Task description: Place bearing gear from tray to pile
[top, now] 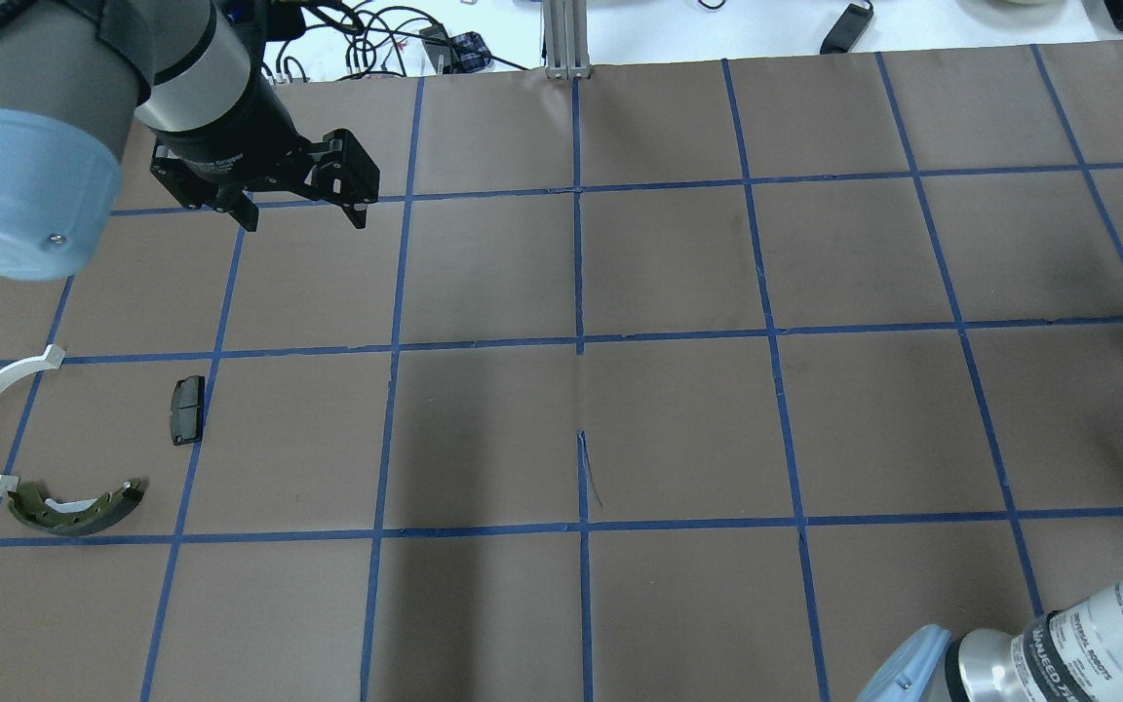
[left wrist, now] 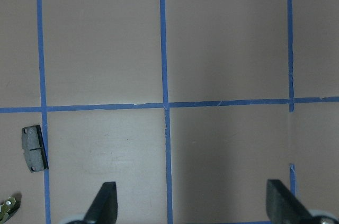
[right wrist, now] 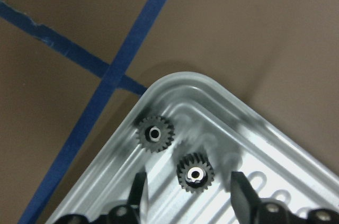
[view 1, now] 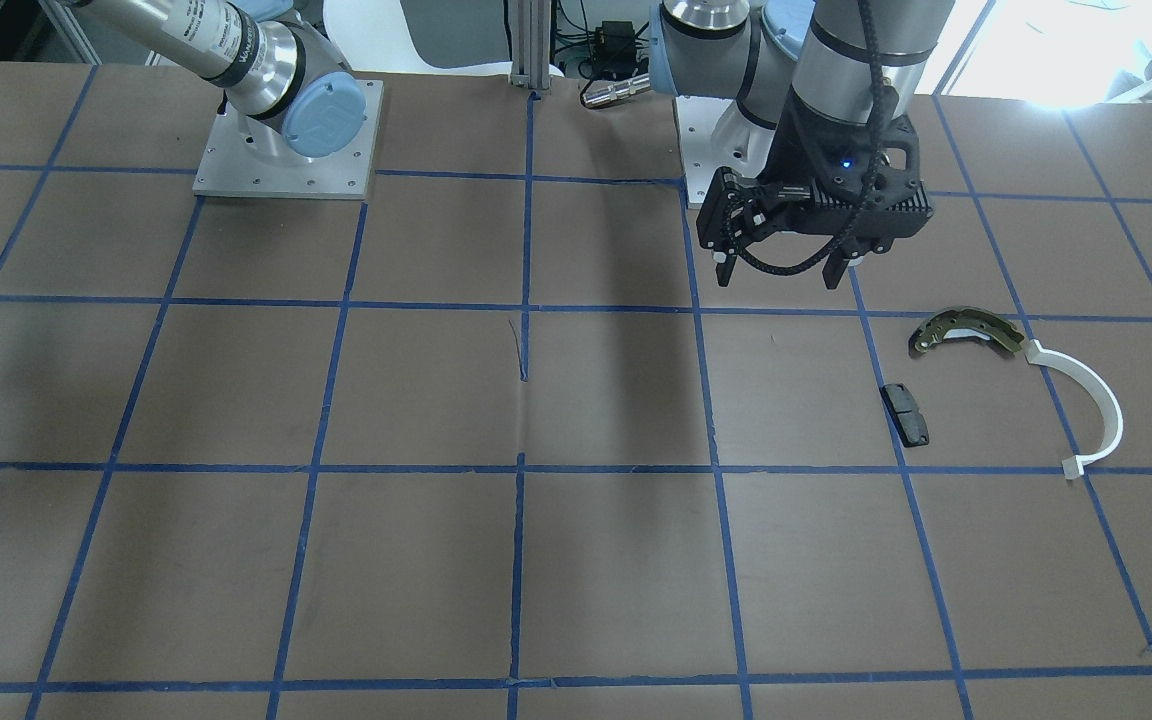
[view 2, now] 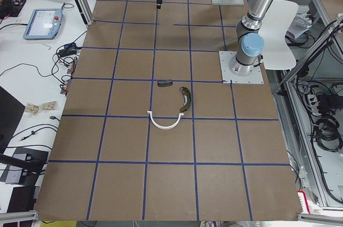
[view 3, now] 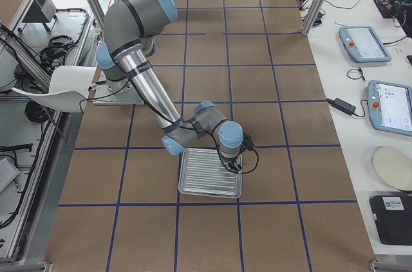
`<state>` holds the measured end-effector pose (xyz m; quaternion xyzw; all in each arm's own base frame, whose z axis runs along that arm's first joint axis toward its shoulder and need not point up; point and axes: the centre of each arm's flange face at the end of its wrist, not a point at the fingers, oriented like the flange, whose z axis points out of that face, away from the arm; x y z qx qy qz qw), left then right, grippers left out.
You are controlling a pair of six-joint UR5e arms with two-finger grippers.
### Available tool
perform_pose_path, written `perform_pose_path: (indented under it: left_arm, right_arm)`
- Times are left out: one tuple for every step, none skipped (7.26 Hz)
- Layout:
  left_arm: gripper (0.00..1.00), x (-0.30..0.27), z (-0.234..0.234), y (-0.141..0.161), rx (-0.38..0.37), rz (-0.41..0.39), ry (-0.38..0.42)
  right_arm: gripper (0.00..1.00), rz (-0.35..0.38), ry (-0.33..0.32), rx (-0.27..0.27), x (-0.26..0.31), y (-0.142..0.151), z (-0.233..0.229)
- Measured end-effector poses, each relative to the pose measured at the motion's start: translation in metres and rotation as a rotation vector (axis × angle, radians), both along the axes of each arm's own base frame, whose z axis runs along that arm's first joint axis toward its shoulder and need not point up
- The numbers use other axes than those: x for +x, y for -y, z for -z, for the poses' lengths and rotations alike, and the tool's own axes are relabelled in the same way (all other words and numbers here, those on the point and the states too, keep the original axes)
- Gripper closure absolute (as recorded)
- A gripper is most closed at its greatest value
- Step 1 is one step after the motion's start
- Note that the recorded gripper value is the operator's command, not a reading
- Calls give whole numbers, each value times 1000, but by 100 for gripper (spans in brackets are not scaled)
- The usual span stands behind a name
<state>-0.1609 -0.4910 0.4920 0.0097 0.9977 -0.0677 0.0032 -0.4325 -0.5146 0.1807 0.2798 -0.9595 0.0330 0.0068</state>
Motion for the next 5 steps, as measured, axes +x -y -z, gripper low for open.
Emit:
perform_pose_path:
  left_arm:
    - [0,0,0,0,-1,0,0]
    - [0,-1,-1,0,-1,1,0]
    - [0,-1,0,-1,0,0,0]
    - [0,-1,0,0,1,-3,0]
    - [0,-1,1,0,2,-5,-1]
  right_arm:
    - [97,5,-2,-2,-1,1,-2]
    - [100,12,-2,-3,-2,1,-3]
    - [100,18,-1,-2,-2,2,-4]
    - [100,23,0,0,-2,1,-4]
    - [100,29,-4,2,-1,1,-7]
